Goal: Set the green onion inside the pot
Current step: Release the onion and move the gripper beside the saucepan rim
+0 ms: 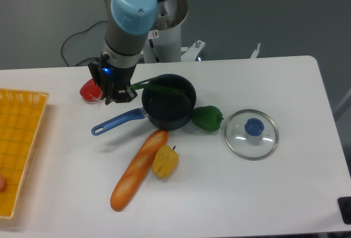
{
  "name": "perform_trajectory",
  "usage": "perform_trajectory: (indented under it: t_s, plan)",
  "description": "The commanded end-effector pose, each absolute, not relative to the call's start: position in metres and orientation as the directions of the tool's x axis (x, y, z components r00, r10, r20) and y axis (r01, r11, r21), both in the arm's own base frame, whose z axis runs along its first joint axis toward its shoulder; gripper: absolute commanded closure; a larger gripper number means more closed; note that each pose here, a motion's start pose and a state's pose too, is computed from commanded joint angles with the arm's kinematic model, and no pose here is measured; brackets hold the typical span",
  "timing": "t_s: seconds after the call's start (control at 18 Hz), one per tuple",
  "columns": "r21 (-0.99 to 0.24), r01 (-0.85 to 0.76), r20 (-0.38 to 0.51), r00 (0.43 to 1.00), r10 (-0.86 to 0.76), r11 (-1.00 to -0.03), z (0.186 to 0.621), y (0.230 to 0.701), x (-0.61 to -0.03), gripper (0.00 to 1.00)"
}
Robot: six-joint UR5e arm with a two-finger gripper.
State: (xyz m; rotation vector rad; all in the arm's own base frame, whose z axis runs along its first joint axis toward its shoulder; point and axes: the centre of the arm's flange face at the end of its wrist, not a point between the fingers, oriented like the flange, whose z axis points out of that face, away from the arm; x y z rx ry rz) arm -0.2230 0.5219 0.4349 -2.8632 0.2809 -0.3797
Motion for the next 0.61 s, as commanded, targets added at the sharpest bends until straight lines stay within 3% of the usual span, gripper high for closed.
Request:
perform_trajectory:
  t_s: [0.61]
  plan:
    - [-0.234,-0.164,0.266,0.937,-0.225,-0.958,0.409,0.526,-0.222,0.86]
